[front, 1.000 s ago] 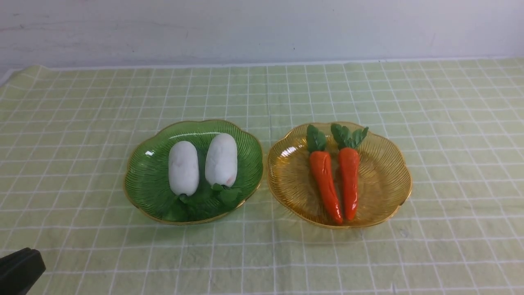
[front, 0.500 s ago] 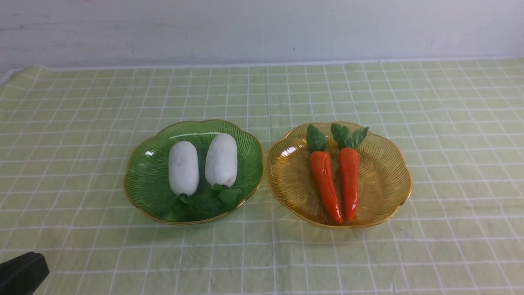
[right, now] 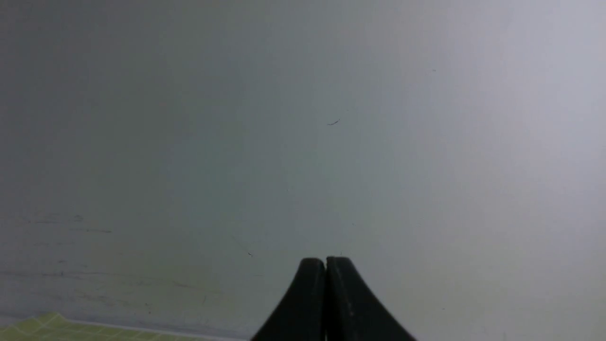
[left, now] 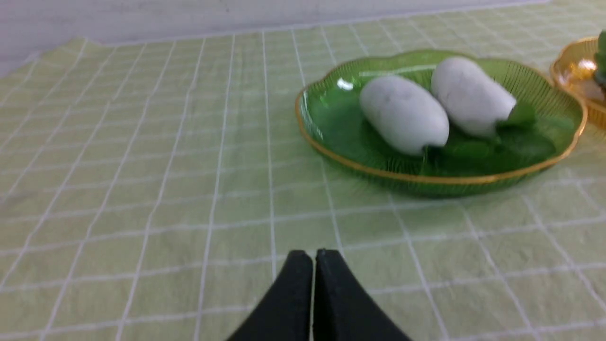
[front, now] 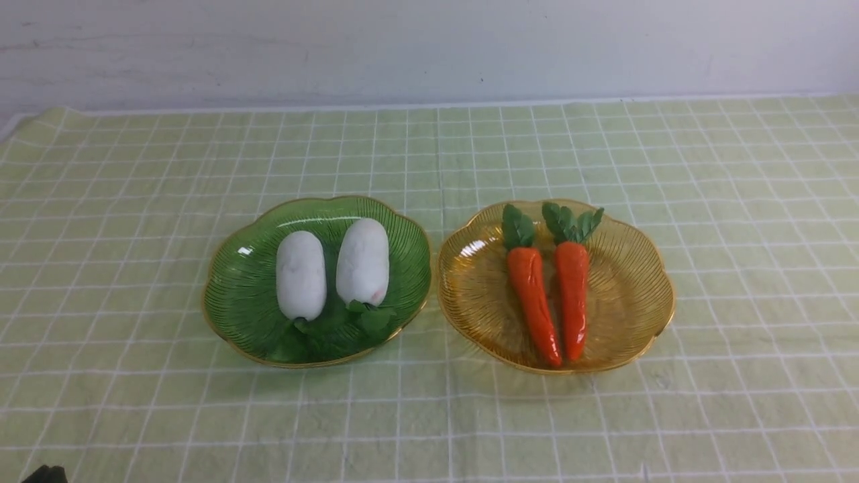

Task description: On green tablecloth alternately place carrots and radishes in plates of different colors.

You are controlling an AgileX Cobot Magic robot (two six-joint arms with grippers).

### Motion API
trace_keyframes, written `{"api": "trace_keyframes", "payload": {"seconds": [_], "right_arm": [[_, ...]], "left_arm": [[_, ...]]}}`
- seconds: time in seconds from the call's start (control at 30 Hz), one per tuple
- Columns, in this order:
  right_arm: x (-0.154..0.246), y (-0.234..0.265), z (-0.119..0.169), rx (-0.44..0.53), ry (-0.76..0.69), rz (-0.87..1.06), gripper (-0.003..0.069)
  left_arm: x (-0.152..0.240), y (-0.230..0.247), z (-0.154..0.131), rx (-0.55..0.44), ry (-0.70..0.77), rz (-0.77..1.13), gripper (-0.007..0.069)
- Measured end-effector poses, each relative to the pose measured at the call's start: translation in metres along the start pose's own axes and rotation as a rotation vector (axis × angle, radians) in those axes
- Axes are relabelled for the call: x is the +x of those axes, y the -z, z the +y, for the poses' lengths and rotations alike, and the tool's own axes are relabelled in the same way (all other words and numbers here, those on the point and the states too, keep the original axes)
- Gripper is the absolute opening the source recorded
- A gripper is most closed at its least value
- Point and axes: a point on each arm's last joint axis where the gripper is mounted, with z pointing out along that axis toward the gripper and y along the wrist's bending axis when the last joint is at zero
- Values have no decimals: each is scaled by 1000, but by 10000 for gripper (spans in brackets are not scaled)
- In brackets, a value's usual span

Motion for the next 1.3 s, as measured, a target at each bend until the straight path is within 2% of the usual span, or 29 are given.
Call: {"api": "trace_keyframes", "payload": {"seconds": [1.03,1.17,1.3], "right_arm": [[1,0,0,-1,30,13,-15],[13,-1,-1,5,66,70,-15],[30,-2,-3,29,2,137,-15]], "left_arm": [[4,0,0,-3,-3,39,-8],[4,0,0,-3,-3,39,-8],[4,0,0,-3,-3,39,-8]]}}
